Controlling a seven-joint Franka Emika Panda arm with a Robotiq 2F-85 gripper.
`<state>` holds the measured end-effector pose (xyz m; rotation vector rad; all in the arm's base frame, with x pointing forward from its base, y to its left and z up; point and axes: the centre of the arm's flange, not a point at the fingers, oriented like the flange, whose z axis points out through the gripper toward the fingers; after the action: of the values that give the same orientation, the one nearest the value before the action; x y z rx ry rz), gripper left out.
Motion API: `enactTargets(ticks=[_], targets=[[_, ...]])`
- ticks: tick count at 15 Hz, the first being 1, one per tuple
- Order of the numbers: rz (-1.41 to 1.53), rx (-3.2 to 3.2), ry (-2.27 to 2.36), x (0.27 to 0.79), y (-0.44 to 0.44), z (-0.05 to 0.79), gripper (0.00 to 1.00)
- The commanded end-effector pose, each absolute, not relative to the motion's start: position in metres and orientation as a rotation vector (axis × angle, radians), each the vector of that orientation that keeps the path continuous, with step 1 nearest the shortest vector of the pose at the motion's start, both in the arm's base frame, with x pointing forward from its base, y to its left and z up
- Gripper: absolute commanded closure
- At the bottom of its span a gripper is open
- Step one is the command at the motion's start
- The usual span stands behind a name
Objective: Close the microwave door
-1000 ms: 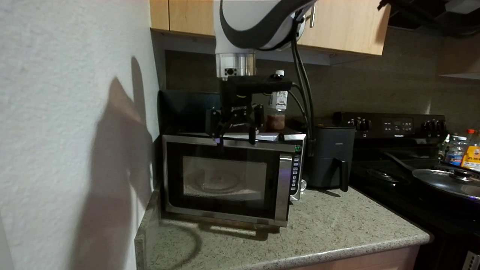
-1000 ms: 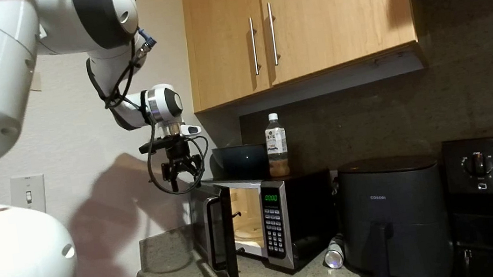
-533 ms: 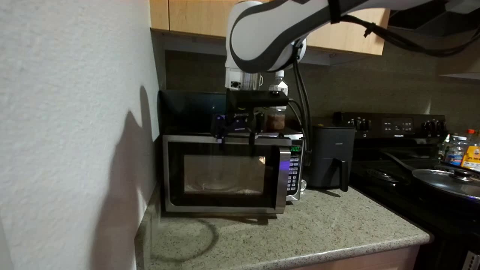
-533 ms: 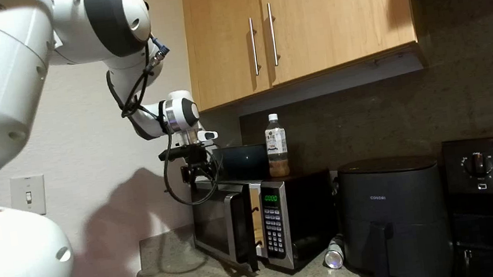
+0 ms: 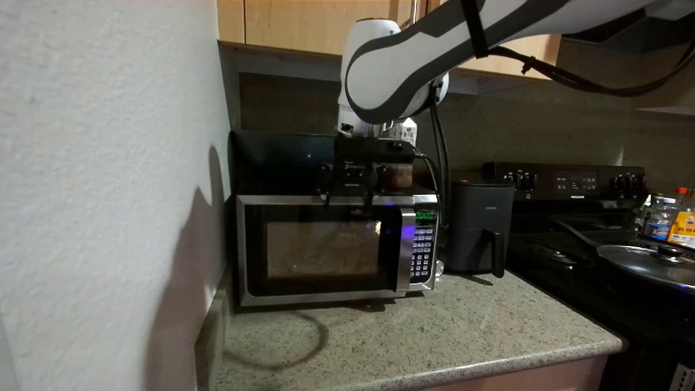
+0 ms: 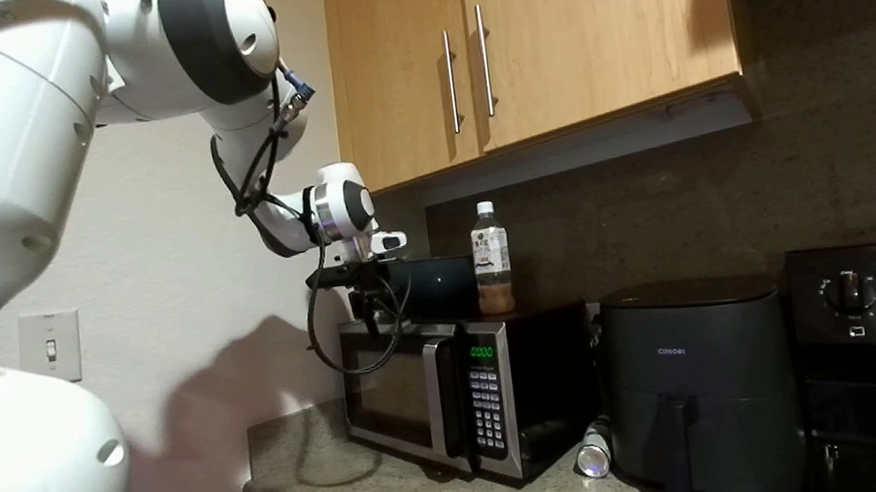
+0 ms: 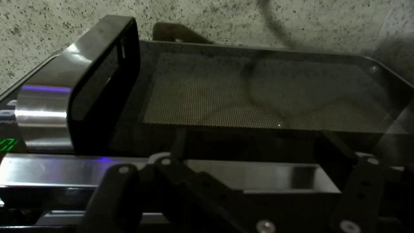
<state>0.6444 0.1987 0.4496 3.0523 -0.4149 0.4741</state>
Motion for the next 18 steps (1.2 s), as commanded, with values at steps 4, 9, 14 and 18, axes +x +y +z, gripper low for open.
enactTargets(ticks=[4, 9, 14, 18], targets=[[0.745, 2.860, -0.645, 0.653, 0.187, 0.445, 0.00], [0.696, 2.859, -0.731, 0.646, 0.195, 0.450, 0.00], [0.690, 2.873, -0.652, 0.639, 0.218, 0.442, 0.00], [0.716, 2.841, -0.648, 0.631, 0.219, 0.444, 0.00]])
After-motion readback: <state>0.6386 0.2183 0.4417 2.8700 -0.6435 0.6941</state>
